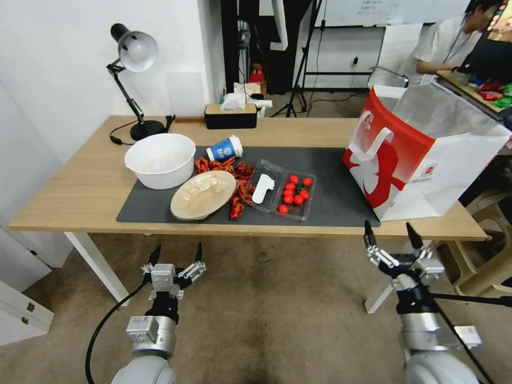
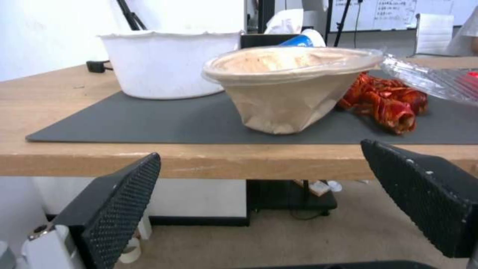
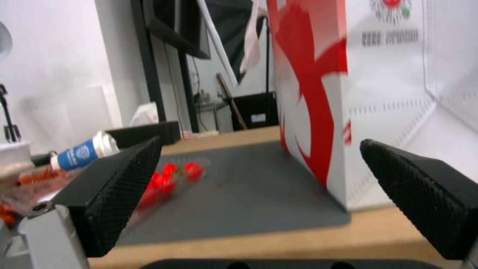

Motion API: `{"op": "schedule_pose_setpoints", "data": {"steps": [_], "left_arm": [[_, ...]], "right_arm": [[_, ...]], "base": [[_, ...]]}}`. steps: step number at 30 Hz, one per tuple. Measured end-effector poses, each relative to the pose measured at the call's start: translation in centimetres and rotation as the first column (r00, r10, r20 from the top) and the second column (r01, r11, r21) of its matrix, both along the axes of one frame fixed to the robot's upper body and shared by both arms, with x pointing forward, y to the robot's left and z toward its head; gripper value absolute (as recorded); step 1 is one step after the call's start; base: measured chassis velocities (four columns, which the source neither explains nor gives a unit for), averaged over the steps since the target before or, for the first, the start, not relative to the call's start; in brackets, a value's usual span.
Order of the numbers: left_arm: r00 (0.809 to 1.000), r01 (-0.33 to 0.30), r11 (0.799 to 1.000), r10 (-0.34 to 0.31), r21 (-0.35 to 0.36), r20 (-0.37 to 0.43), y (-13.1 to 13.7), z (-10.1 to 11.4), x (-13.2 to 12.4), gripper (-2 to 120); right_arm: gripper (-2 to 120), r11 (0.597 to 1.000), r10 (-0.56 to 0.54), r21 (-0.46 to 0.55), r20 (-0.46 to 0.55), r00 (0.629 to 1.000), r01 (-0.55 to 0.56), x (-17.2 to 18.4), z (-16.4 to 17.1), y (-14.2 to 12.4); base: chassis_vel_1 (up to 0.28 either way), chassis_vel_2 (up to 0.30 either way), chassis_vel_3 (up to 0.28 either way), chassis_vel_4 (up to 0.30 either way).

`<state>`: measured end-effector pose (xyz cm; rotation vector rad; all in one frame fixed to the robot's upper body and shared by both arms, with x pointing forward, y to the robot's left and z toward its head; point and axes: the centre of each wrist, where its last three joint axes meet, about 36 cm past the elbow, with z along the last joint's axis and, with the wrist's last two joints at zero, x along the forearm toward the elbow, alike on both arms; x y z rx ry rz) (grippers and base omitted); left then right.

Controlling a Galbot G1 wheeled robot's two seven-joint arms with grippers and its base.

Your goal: Pick up the trash from the table and place it into the takeout bag.

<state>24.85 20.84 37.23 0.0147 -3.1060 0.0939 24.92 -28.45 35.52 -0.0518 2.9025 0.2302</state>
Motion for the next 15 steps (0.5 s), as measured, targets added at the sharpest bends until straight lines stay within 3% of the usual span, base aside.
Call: {"op": "schedule_pose_setpoints", "data": {"steps": [15], "left_arm": [[1.000, 0.005, 1.000, -0.005, -0.004, -0.004, -0.4, -0.3, 0.0, 100]], "right_arm": [[100, 0.999, -0.007, 0.038, -0.084, 0.996, 0.010, -1.5, -3.1, 2.2]], "base": [[0.000, 0.000, 0.000, 0.000]]}}
